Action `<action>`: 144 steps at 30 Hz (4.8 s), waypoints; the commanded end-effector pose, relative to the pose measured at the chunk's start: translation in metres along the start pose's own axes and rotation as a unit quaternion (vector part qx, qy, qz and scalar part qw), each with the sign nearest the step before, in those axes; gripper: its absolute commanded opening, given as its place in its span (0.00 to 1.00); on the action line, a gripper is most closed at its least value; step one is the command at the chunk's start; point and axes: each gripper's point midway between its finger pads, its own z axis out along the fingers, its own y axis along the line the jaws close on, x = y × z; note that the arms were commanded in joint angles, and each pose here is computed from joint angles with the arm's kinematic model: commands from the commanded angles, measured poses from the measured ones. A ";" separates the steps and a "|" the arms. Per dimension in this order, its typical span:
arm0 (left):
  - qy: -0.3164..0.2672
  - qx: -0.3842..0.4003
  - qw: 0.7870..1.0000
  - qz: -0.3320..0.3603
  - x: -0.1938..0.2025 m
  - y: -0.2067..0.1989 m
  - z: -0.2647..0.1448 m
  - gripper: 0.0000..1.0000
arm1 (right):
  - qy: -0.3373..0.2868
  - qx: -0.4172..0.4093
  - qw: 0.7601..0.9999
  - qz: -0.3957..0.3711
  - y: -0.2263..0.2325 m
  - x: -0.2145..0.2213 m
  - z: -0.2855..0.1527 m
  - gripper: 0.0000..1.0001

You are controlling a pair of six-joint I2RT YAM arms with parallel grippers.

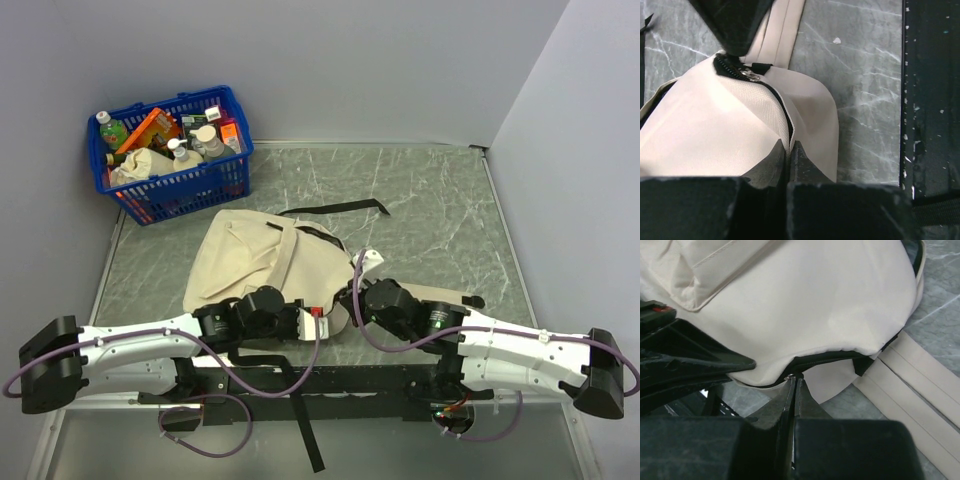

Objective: Pack the student bag
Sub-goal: Zip the student bag at the center of the board.

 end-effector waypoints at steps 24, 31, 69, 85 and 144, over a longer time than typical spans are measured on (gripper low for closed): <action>-0.105 0.209 0.967 0.100 -0.096 -0.058 -0.027 0.01 | -0.024 0.286 0.957 0.030 -0.158 -0.066 -0.004 0.00; -0.122 0.215 0.937 0.248 -0.094 -0.055 -0.035 0.01 | -0.062 0.326 0.941 0.063 -0.168 -0.079 -0.049 0.00; -0.058 0.023 0.996 -0.067 -0.104 0.009 -0.010 0.99 | 0.013 -0.023 0.999 0.038 -0.007 -0.038 -0.044 0.00; -0.037 -0.041 0.996 -0.069 -0.102 -0.002 0.021 0.01 | 0.024 0.020 0.999 0.042 -0.024 -0.012 -0.044 0.00; -0.103 0.325 0.909 0.239 -0.140 -0.093 -0.040 0.01 | -0.080 0.399 0.907 0.103 -0.278 -0.149 -0.026 0.00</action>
